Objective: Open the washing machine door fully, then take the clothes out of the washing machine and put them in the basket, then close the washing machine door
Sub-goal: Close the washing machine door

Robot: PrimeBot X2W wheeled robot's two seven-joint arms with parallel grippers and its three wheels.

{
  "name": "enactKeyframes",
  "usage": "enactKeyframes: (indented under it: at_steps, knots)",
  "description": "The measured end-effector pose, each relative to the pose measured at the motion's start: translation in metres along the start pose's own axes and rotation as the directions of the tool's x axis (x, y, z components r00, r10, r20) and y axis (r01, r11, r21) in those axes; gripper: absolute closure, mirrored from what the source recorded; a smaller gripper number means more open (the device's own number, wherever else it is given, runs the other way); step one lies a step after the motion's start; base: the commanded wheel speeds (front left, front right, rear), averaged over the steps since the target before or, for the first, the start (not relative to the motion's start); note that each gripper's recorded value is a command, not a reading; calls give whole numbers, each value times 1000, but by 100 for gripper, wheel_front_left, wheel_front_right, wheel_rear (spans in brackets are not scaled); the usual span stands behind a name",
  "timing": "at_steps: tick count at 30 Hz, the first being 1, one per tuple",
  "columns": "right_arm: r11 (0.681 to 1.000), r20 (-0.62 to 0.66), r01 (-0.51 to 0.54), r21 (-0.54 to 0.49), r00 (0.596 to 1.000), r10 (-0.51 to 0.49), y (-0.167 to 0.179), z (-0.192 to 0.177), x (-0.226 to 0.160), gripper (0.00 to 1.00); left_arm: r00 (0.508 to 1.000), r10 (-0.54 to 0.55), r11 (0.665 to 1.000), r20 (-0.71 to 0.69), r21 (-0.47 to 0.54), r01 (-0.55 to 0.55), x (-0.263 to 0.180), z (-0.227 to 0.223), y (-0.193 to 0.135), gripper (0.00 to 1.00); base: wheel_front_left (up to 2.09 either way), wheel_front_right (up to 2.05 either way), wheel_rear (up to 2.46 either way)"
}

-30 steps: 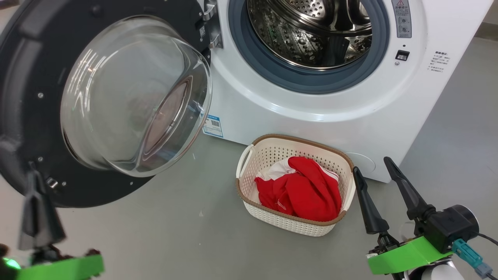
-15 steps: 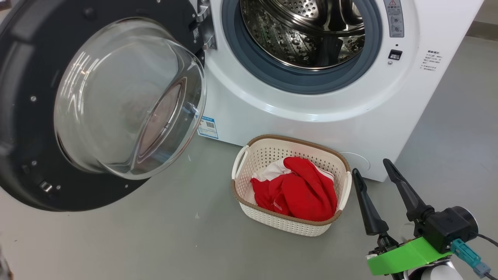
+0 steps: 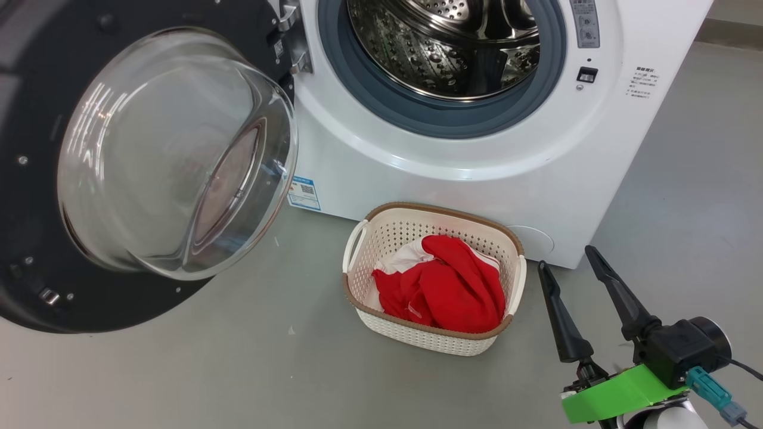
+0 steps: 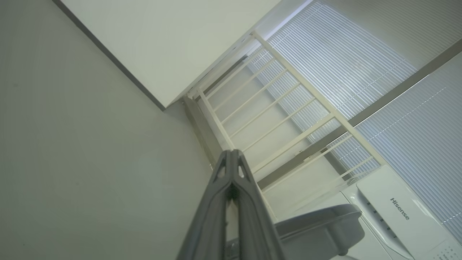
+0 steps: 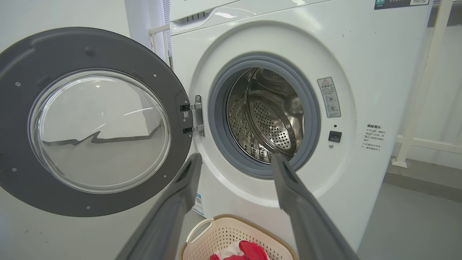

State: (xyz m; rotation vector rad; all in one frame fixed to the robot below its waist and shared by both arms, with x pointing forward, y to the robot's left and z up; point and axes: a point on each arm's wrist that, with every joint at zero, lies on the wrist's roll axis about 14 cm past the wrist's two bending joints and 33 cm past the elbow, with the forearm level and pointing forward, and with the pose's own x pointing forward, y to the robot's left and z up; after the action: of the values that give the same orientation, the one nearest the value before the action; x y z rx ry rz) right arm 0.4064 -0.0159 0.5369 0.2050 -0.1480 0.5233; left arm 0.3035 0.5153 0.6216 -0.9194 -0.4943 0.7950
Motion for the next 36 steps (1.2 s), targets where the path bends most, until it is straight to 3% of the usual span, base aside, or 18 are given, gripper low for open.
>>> enactKeyframes:
  at_steps: [5, 15, 36]
  knots:
    - [1000, -8, 10, 1, 1000, -10, -3, -3, -2, 0, 989, 97, 994, -113, -40, -102, 11, -15, 13, 100, 0, 0, 0]
    - [999, -23, 39, 2, 999, -39, -14, -8, -6, 0, 935, 112, 985, -335, -86, -149, 18, -60, 9, 100, 0, 0, 0]
    - [1000, -17, 23, 5, 1000, -23, -9, -7, -2, 0, 838, -36, 990, -545, -133, -44, 1, -86, -10, 100, 0, 0, 0]
